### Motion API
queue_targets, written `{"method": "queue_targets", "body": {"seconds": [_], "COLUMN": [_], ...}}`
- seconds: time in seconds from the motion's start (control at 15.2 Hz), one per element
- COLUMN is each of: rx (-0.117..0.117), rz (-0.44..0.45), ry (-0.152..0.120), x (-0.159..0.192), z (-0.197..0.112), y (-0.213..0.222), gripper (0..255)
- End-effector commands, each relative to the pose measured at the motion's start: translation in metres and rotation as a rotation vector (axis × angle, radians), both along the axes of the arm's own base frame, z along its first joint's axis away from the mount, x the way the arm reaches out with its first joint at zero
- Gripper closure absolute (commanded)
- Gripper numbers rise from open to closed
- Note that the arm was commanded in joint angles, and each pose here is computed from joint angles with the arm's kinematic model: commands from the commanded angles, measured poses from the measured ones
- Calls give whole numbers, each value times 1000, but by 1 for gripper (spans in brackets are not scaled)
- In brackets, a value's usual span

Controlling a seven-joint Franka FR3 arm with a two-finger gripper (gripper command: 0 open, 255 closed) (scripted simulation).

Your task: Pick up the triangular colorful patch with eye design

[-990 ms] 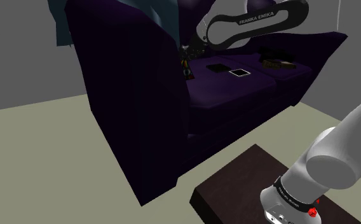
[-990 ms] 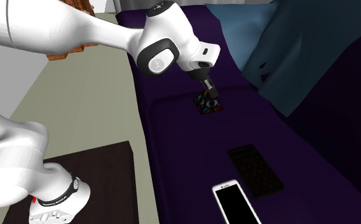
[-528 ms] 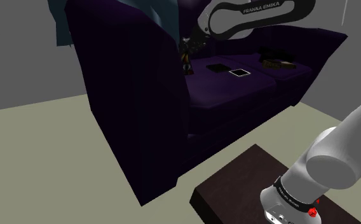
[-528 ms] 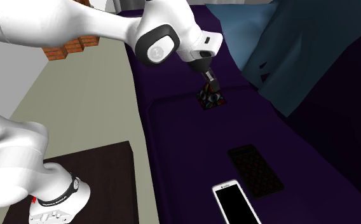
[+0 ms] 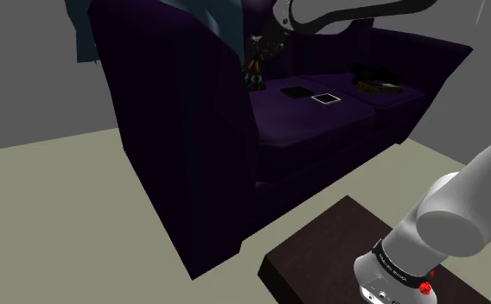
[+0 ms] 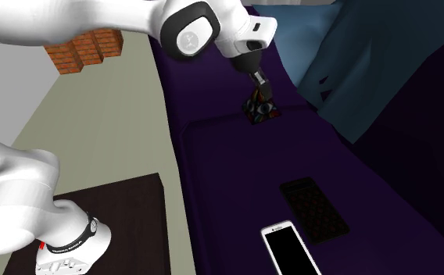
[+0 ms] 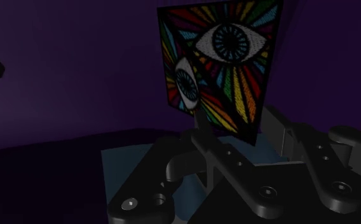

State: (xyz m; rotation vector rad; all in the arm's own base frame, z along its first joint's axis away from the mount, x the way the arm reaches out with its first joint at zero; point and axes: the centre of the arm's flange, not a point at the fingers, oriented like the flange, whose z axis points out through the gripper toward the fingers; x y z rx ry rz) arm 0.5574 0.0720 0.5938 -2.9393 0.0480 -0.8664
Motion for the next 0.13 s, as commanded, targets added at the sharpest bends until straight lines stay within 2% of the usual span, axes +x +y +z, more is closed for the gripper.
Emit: {"method": "queue_targets", "body": {"seconds": [0.0, 0.07], "rx": [0, 0], "rz": [0, 0], "ry": [0, 0], "x": [0, 0], "z": [6, 6], "y": [0, 0], "gripper": [255, 255]}}
